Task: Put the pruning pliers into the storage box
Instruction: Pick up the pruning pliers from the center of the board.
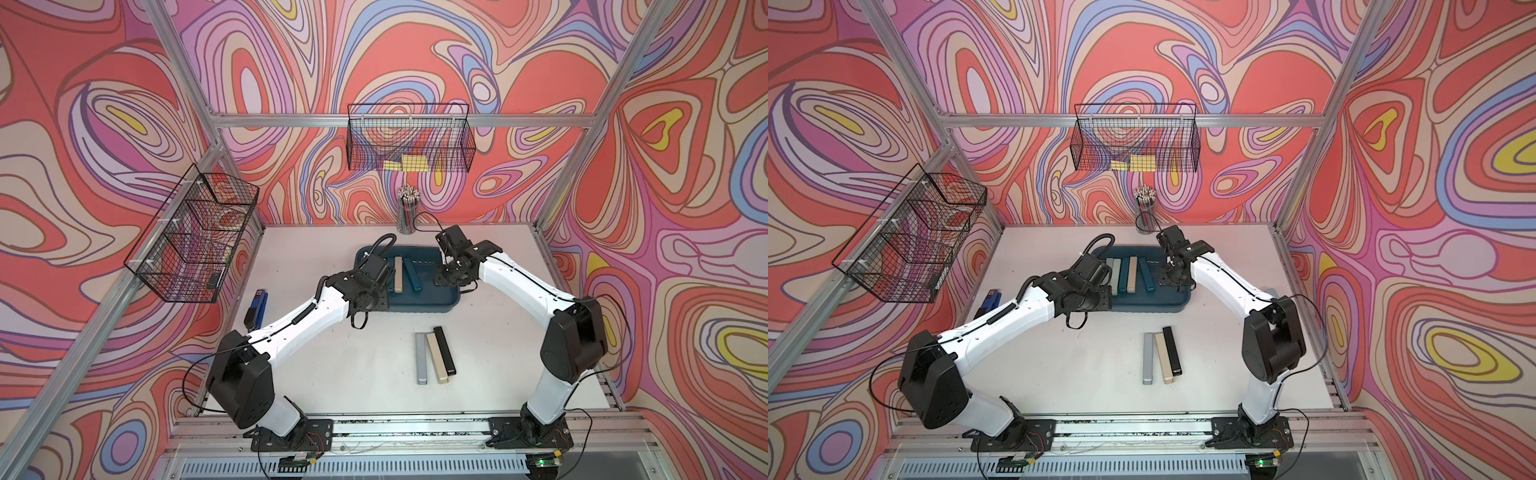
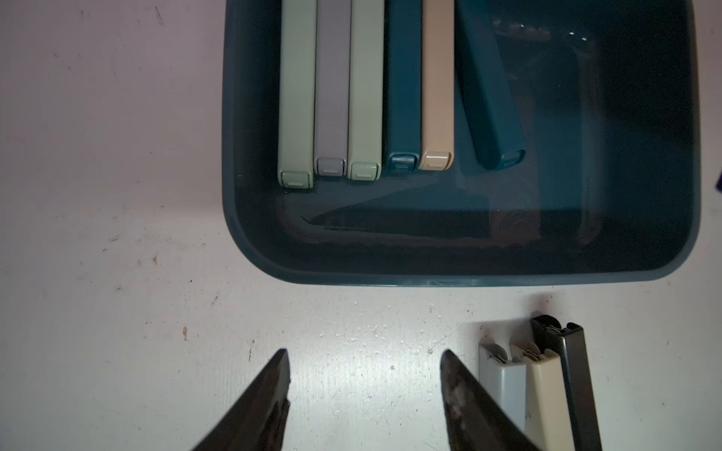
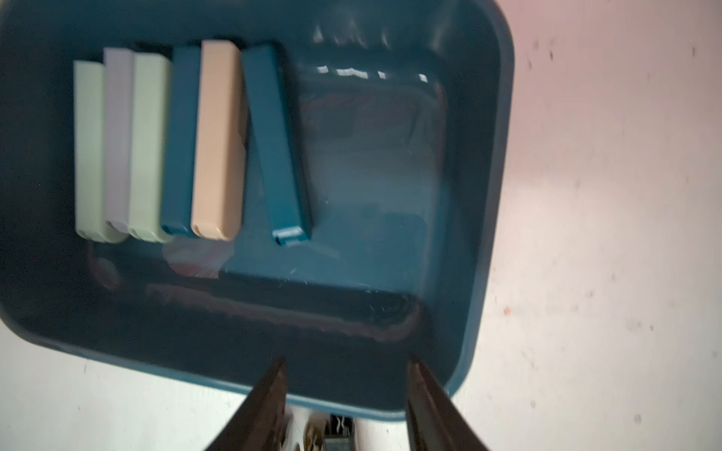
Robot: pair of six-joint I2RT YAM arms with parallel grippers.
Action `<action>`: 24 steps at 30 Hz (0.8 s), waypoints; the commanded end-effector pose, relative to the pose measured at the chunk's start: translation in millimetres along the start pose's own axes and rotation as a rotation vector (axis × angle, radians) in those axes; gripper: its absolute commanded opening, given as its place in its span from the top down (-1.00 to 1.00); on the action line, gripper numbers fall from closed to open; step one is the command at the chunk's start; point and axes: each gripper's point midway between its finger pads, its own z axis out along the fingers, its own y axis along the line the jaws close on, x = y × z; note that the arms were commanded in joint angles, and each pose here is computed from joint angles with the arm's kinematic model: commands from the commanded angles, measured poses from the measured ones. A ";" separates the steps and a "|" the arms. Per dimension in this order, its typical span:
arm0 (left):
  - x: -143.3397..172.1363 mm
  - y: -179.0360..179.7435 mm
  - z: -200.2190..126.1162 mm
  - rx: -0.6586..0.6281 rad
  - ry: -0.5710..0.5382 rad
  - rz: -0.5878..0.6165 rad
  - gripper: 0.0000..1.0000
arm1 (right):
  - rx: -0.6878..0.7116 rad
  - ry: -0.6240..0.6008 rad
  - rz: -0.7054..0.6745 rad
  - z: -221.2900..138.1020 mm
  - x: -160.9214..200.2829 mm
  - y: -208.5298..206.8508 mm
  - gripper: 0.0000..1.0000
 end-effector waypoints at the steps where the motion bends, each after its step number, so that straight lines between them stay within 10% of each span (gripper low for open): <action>1: -6.4 -6.7 5.1 0.020 -0.006 -0.004 -0.27 | 0.008 0.002 -0.012 -13.1 22.8 -7.2 -0.09; 24: 3.3 -3.9 18.8 -0.014 0.051 -0.007 -0.27 | -0.087 0.137 -0.014 -1.5 155.3 20.7 -0.18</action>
